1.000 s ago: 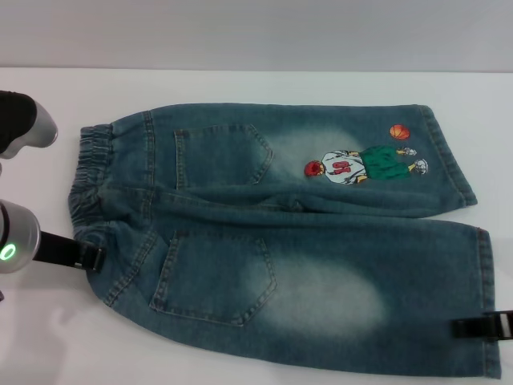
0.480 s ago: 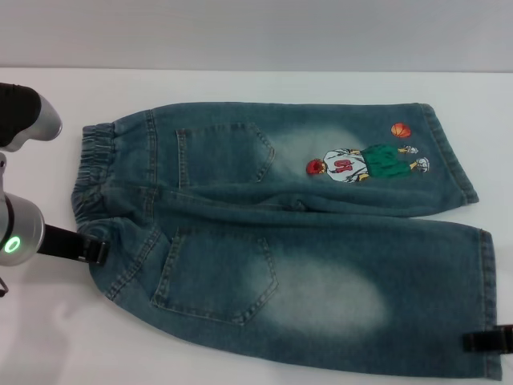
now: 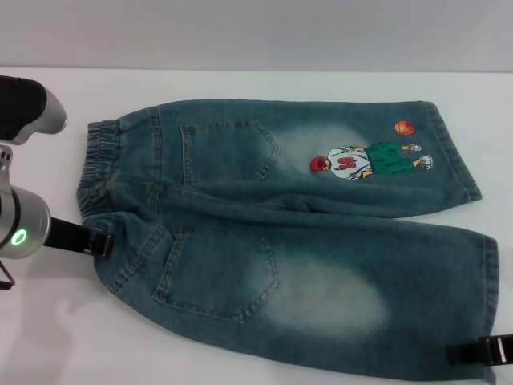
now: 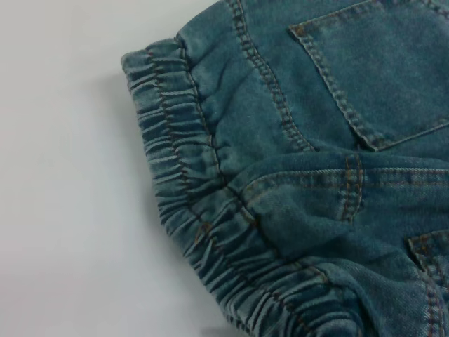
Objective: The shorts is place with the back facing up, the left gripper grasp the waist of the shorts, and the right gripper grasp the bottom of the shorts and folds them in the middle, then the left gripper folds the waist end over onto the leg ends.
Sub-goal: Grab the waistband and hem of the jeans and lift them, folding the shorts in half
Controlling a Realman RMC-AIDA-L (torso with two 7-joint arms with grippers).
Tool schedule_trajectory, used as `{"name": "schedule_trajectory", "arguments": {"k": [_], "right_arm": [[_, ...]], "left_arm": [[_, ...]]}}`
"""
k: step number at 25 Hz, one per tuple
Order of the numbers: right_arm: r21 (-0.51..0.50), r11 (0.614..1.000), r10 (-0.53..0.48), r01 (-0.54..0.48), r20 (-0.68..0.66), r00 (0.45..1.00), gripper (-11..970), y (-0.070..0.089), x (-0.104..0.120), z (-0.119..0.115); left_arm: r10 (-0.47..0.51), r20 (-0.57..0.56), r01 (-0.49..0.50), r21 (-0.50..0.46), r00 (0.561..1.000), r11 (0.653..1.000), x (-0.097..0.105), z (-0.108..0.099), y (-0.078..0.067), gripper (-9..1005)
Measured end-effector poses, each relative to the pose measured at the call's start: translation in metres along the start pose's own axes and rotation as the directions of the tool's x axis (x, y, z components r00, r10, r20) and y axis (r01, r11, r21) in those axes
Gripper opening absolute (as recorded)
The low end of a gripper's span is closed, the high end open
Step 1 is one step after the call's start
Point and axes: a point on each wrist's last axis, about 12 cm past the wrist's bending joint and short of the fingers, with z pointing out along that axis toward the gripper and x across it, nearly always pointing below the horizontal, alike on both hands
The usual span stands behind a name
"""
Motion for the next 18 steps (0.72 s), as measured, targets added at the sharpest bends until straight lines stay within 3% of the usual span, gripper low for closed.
{"name": "schedule_trajectory", "arguments": {"k": [10,16,18], "right_arm": [[-0.015,1.000,-0.012,0.012,0.008,1.000,478,0.002,-0.002,0.000],[-0.060,0.995,-0.080,0.081,0.023,0.997,466,0.011,-0.004,-0.001],[-0.079,0.992,-0.099,0.101,0.027,0.995,378,0.014,-0.005,-0.001]], "left_arm": [[0.003,0.000,-0.003,0.002,1.000,1.000,0.000,0.000,-0.001,203],[0.005,0.001,-0.005,0.005,1.000,1.000,-0.001,0.000,-0.002,202],[0.005,0.001,-0.005,0.005,1.000,1.000,-0.001,0.000,-0.002,202]]}}
